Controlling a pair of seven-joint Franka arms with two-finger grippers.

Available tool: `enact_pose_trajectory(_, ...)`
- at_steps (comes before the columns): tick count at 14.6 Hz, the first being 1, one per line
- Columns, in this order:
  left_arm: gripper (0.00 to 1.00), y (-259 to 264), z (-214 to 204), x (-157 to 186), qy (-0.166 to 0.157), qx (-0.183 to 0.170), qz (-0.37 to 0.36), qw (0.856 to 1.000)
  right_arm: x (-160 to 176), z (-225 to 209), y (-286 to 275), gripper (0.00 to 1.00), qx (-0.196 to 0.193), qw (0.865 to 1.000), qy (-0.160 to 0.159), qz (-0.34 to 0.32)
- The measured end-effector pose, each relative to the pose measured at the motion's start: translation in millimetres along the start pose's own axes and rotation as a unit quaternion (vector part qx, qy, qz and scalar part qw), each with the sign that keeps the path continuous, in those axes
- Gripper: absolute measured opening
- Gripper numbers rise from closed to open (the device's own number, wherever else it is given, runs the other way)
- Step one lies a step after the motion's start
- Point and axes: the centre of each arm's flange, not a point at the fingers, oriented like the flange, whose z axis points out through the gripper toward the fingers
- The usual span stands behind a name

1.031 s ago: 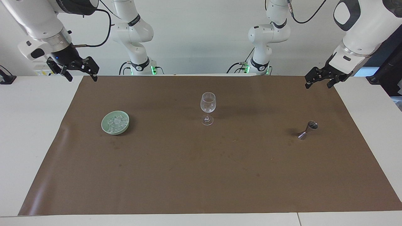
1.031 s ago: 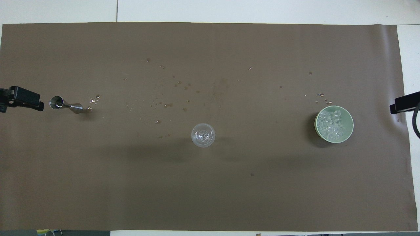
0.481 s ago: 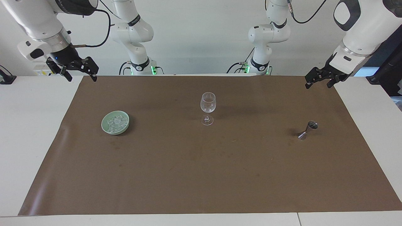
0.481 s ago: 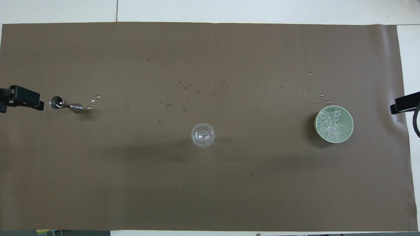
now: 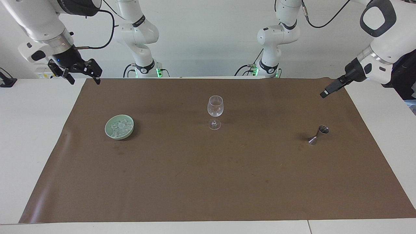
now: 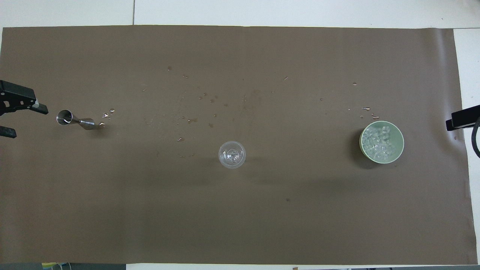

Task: Pour wine and add ice with both arms
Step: 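Reach the left gripper to the small metal cup and grasp it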

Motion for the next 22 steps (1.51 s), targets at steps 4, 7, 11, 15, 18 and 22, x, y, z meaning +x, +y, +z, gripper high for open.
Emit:
enact_pose_trajectory(4, 1.0, -19.0, 19.4, 65.1, -0.036, -0.035, -0.181, 0.982, 0.0, 0.0, 0.0, 1.0, 0.0, 1.0, 0.0, 0.0)
enact_pose_trajectory(7, 1.0, -44.0, 41.4, 116.1, -0.056, -0.06, -0.28, 0.956, 0.0, 0.0, 0.0, 1.0, 0.0, 1.0, 0.0, 0.0)
enact_pose_trajectory(11, 1.0, -62.3, 87.0, 163.1, -0.076, -0.065, -0.355, 0.93, 0.0, 0.0, 0.0, 1.0, 0.0, 1.0, 0.0, 0.0)
enact_pose_trajectory(15, 1.0, -111.6, 131.5, 203.8, -0.13, -0.097, -0.41, 0.898, 0.0, 0.1, 0.0, 1.0, 0.0, 1.0, 0.0, 0.0)
enact_pose_trajectory(18, 1.0, -138.0, 175.7, 213.0, -0.16, -0.121, -0.45, 0.87, 0.0, 0.1, 0.0, 1.0, 0.0, 1.0, 0.0, 0.0)
enact_pose_trajectory(22, 1.0, -167.5, 221.5, 207.5, -0.229, -0.177, -0.501, 0.816, 0.0, 0.1, 0.0, 1.0, 0.0, 1.0, 0.0, 0.0)
